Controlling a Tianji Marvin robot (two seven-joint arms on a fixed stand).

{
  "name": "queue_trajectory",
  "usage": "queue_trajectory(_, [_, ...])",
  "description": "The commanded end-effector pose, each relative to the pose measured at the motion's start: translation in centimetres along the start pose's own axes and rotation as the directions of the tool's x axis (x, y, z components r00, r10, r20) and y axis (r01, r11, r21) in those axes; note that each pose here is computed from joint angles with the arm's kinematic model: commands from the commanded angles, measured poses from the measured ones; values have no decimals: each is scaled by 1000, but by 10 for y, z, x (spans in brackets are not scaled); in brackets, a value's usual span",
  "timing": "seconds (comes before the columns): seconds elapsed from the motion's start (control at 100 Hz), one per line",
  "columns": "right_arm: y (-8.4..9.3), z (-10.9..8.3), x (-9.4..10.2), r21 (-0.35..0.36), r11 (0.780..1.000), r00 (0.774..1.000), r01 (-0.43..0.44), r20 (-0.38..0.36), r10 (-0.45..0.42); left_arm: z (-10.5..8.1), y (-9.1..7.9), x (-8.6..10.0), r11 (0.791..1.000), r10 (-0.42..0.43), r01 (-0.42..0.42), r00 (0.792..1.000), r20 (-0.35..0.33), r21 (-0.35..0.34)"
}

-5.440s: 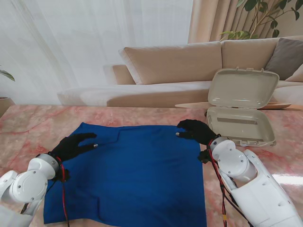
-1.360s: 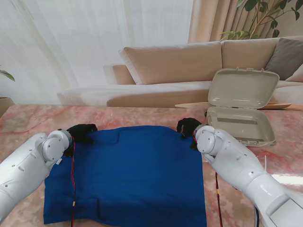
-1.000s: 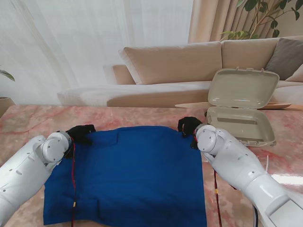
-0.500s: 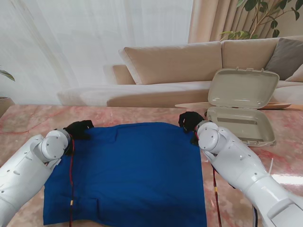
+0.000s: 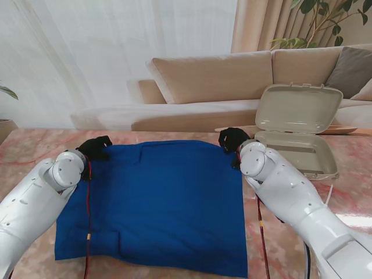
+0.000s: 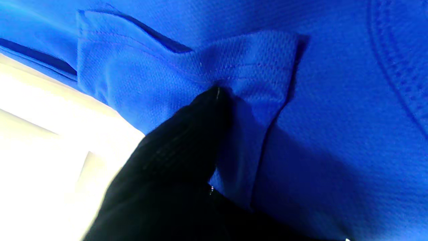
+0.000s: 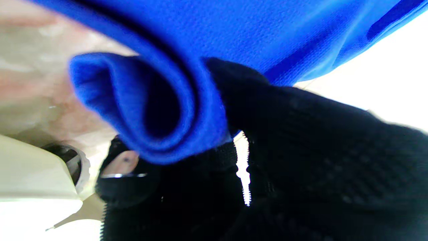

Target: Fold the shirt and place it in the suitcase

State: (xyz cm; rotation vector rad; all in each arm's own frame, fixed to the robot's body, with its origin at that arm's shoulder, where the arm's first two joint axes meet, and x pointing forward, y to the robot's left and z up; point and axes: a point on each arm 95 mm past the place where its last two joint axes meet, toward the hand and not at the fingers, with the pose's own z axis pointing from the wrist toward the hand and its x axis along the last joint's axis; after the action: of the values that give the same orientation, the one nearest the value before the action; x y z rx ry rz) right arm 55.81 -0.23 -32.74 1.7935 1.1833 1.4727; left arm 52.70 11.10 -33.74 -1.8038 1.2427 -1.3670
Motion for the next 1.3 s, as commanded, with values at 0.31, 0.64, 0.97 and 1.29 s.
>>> queue_trajectory(0.31, [21, -1, 8, -94, 995, 999, -37, -9, 36, -1, -14, 12, 997, -41, 43, 999, -26, 70])
queue_trajectory(0.64, [19, -25, -5, -134, 990, 997, -41, -64, 33, -25, -10, 8, 995, -14, 19, 999, -53, 96])
queue_trajectory(0.97, [11, -51, -13, -152, 986, 993, -68, -111, 51, -56, -6, -3, 995, -6, 11, 999, -50, 101])
queue_trajectory(1.29, [6, -77, -10, -172, 982, 982, -78, -181, 46, -86, -1, -1, 992, -12, 22, 997, -76, 127])
